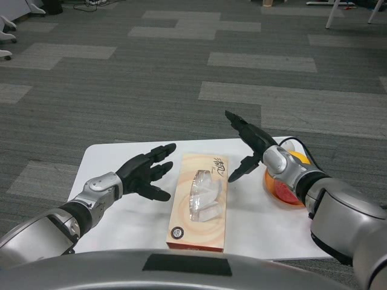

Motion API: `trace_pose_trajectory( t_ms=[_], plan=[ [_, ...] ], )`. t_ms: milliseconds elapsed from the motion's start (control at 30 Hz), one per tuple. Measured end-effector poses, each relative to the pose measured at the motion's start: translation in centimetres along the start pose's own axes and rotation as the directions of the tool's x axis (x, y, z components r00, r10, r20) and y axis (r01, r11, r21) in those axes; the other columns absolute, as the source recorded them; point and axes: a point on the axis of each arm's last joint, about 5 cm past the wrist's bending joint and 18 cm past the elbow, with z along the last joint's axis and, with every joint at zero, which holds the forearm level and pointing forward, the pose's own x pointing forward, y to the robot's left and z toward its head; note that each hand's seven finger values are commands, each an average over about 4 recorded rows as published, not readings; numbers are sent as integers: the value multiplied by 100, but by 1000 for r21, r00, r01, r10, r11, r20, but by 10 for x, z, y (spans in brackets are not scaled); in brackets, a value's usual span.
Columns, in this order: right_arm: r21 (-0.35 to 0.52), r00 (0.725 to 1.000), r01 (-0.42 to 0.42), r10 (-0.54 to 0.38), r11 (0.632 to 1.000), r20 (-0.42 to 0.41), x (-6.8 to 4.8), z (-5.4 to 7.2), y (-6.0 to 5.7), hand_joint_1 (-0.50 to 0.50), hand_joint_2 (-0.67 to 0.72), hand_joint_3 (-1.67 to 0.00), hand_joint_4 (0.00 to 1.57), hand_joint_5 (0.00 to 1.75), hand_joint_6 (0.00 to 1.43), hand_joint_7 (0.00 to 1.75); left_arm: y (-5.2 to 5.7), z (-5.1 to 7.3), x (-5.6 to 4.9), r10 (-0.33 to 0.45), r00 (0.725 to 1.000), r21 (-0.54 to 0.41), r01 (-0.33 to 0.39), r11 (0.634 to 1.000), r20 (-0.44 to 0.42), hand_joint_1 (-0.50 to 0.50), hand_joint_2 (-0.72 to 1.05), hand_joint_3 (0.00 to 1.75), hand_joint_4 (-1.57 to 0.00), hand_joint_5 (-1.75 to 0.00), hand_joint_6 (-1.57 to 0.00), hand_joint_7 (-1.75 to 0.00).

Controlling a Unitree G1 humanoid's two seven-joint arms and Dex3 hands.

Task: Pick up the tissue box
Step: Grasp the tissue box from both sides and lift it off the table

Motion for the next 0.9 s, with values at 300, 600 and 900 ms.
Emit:
trace_pose_trajectory(
  t_ms=[300, 600, 900],
  plan=[
    [128, 999, -32, 36, 991, -32, -15, -16, -2, -42, -29, -8, 0, 10, 0, 0, -1, -3, -2, -1, 1000, 1, 1, 1000, -10, 50, 105, 13, 0, 0, 0, 0],
    [193, 990, -124, 134, 973, -41, -33, -31, 3, -42, -41, -10, 0, 10, 0, 0, -1, -4, -3, -7, 1000, 12, 7, 1000, -23, 50, 105, 13, 0, 0, 0, 0],
    [183, 980, -172, 188, 968, -72, -40, -38, 13, -42, -41, -16, 0, 10, 0, 0, 0, -7, -5, 4, 999, 14, -3, 1000, -47, 50, 105, 17, 0, 0, 0, 0]
  ],
)
